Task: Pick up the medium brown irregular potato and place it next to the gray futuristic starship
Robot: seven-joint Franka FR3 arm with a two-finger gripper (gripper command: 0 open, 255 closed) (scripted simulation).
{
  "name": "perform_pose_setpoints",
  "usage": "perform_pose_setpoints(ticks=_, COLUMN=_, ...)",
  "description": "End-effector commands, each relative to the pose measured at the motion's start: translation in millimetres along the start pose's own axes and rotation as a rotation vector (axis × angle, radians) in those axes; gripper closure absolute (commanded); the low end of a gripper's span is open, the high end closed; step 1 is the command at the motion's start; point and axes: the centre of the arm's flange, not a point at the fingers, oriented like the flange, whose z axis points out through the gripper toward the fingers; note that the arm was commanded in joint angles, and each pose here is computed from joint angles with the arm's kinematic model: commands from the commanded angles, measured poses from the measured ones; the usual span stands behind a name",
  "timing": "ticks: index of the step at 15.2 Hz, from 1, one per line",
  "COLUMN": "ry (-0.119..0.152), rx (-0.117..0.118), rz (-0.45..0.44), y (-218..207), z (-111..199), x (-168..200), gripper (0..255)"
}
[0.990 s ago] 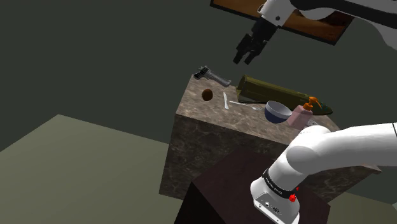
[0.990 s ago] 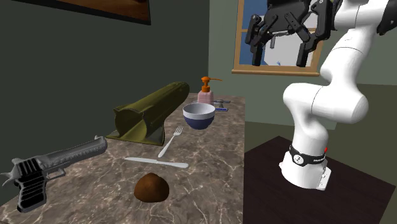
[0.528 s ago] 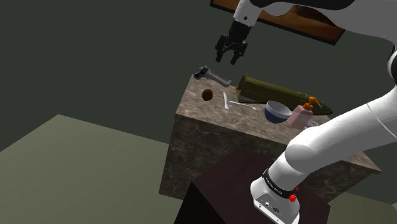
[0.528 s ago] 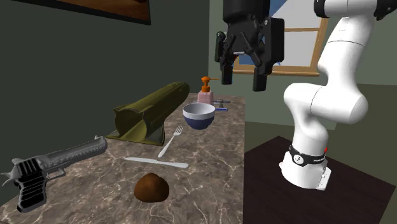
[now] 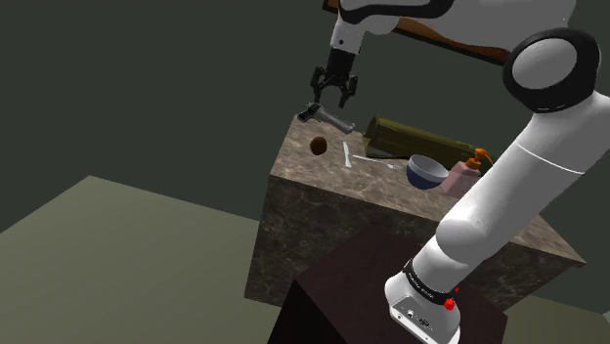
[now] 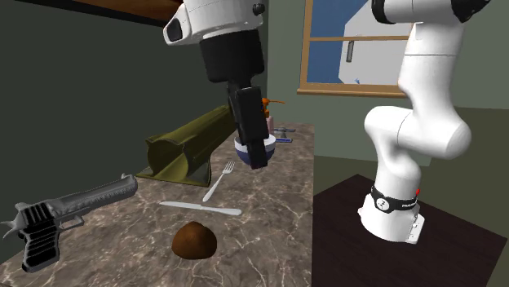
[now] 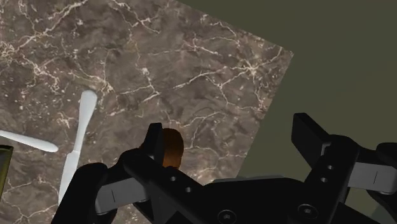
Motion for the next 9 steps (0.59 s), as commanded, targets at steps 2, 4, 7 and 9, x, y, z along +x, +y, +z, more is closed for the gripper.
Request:
perform_pose_setpoints(ticks=2, ry=-0.071, rx=-0.009, rz=0.095, y=5.8, z=20.1, x=45.6, gripper=0)
perform_pose_setpoints(ticks=4, ry=-0.118, rx=-0.014, rz=0.156, y=12.2, z=35.7, x=73.7, gripper=0)
perform_pose_setpoints(ticks=7, ry=-0.187, rx=-0.022, rz=0.248, y=25.2, z=61.2, x=113.5, gripper=0)
perform_pose_setpoints(ticks=9, ry=-0.234, rx=-0.028, rz=0.309, y=35.9, z=79.7, x=138.3, gripper=0)
